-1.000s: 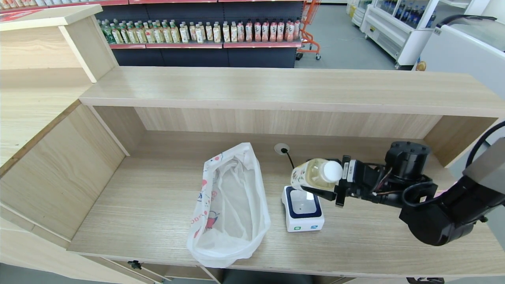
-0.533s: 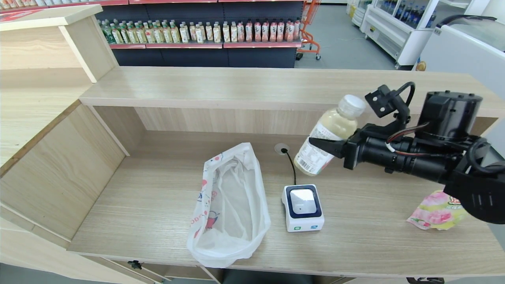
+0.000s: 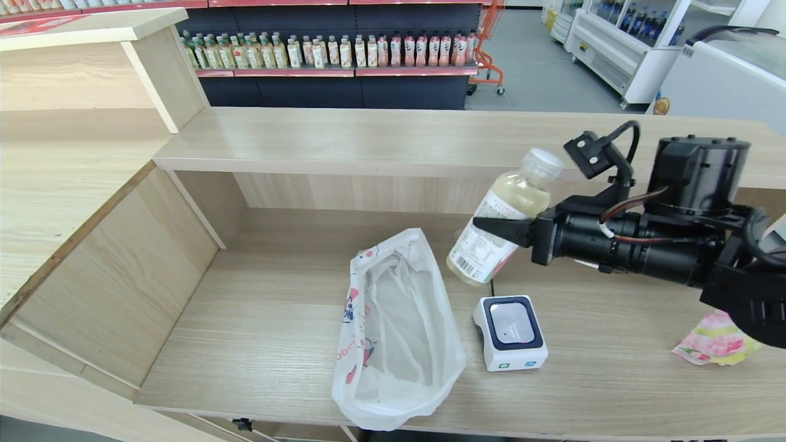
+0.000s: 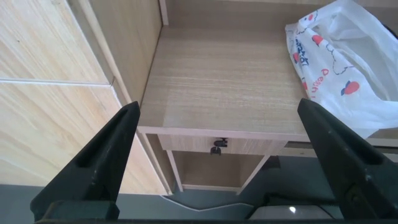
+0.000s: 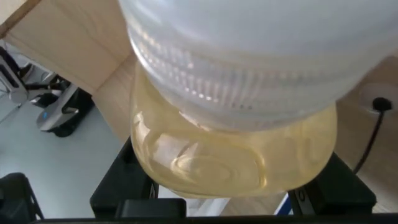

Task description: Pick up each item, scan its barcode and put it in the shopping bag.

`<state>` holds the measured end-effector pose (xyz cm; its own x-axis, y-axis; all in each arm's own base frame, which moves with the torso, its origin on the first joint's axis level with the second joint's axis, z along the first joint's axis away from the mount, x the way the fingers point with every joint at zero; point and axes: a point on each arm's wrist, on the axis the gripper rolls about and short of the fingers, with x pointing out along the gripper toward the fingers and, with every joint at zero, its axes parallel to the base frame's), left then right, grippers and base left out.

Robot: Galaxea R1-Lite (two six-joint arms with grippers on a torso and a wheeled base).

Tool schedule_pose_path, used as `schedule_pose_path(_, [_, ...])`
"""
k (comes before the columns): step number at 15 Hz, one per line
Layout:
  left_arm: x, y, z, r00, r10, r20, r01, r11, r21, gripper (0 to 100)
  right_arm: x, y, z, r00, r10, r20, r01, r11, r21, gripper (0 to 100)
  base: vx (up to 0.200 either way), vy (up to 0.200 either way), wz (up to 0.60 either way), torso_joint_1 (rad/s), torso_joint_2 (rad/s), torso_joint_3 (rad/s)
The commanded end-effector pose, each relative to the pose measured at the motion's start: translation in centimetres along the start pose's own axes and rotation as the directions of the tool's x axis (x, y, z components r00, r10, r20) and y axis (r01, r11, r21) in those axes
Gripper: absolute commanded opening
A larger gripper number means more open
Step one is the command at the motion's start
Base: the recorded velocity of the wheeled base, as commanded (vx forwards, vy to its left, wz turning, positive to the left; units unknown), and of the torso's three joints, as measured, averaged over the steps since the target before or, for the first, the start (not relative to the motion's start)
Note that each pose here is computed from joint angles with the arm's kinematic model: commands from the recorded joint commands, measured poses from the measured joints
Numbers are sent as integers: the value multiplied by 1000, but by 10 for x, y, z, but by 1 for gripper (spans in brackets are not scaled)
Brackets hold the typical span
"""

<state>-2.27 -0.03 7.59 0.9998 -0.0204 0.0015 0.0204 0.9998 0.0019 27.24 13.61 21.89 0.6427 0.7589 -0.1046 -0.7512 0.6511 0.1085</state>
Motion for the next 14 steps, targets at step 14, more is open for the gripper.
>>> schedule_pose_path(14, [0,0,0,1000,0,0,0,1000,-3,100,88,-19,-95,986,143,-88,-135,986,93,0,0,0,0,0,0,0])
